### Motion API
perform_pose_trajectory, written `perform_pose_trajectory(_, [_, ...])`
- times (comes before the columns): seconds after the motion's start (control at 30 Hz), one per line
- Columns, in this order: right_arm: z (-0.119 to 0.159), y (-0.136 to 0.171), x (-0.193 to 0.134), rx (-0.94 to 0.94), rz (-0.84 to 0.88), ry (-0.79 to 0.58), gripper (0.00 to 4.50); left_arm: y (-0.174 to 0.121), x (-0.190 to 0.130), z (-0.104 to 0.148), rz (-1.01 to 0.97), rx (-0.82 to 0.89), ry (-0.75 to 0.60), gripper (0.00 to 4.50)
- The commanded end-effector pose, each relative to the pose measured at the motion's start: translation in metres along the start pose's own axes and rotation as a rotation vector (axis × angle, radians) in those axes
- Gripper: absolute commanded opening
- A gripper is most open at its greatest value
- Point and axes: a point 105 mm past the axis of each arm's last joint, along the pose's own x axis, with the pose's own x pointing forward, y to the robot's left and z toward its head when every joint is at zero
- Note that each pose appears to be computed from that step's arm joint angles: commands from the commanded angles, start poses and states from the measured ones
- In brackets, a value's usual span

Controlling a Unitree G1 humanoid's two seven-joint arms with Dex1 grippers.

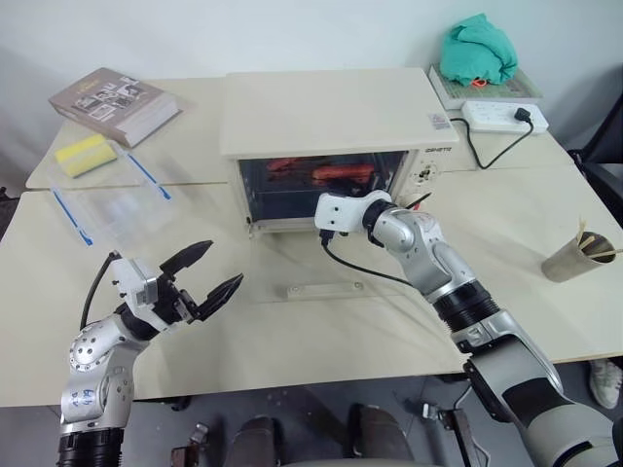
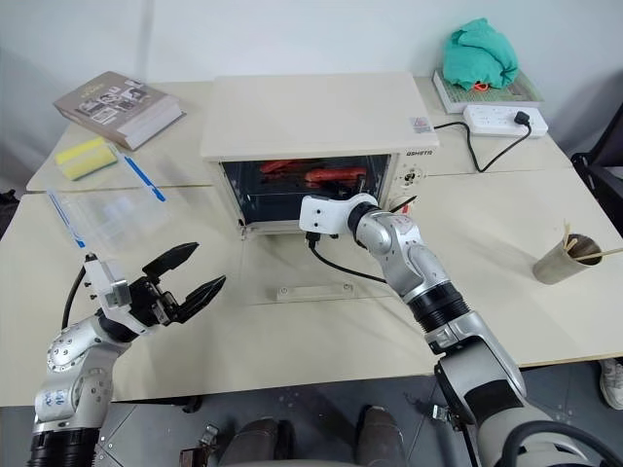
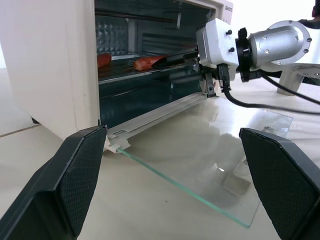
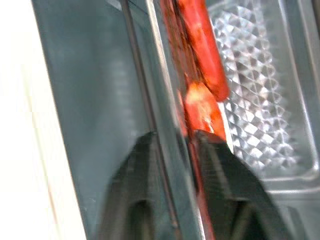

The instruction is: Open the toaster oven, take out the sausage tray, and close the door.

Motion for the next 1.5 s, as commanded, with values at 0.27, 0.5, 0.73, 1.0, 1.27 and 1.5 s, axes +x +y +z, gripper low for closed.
perform_pose_trajectory(0.27, [0.006,-0.009,-0.002,-0.054,-0.038,-0.021,2.26,0.001,0.001,0.004,-0.012,0.027,-0.014,4.5])
perform_pose_trajectory(0.5, [0.005,-0.01,-0.002,-0.073,-0.055,-0.016,1.88,0.001,0.001,0.005,-0.014,0.028,-0.013,4.5])
perform_pose_trajectory(0.73, [0.002,-0.01,-0.001,-0.081,-0.055,0.002,0.47,0.001,0.002,0.004,-0.014,0.025,-0.015,4.5])
perform_pose_trajectory(1.0, [0.012,-0.015,-0.007,-0.092,-0.044,-0.041,0.47,-0.002,0.004,0.004,-0.039,0.008,-0.013,4.5])
perform_pose_trajectory(1.27, [0.021,-0.019,-0.024,-0.117,-0.01,-0.09,0.47,-0.005,0.008,0.003,-0.058,0.003,-0.015,4.5])
perform_pose_trajectory(1.5, [-0.001,-0.005,-0.023,-0.115,-0.003,-0.001,0.47,-0.005,0.009,0.001,-0.051,-0.001,-0.018,4.5])
